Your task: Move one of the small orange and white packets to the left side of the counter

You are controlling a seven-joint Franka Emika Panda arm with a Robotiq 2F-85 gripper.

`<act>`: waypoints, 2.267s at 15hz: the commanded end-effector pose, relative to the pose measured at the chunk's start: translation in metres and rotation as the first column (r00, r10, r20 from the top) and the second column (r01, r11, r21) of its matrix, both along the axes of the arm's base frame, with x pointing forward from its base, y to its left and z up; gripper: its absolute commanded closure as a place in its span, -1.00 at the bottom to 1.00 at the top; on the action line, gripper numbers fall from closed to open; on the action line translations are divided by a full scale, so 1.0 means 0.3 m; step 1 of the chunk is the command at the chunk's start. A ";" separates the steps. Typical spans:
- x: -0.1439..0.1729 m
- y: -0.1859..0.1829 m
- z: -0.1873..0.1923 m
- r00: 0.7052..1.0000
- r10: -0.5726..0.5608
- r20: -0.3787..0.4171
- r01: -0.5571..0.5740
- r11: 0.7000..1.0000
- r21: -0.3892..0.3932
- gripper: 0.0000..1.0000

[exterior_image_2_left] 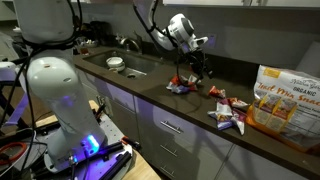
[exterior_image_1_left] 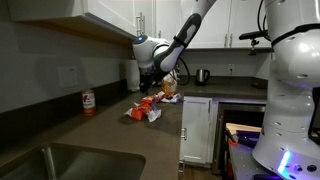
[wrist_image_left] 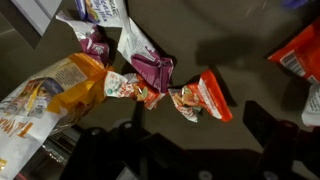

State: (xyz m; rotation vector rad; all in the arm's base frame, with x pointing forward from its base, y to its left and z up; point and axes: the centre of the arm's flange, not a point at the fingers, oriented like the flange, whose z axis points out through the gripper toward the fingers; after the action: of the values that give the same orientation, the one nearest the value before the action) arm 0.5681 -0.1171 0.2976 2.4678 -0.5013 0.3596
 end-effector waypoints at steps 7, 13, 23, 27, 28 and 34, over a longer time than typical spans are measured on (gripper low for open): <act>0.133 -0.107 -0.188 0.999 -0.019 -0.038 0.020 1.000 0.015 -1.00; 0.171 -0.105 -0.222 1.000 -0.001 0.006 0.001 0.997 0.082 -1.00; 0.180 -0.100 -0.188 0.968 0.236 0.081 -0.233 0.971 -0.042 -0.71; 0.165 -0.145 -0.196 0.978 0.209 0.015 -0.207 0.974 -0.091 -0.93; 0.162 -0.151 -0.199 0.982 0.189 -0.003 -0.188 0.978 -0.092 -0.93; 0.136 -0.147 -0.233 0.987 0.145 -0.063 -0.152 0.982 -0.112 -0.53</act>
State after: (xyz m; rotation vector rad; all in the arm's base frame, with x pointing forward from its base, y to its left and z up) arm 0.6091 -0.1636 0.2322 2.4149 -0.2772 0.3956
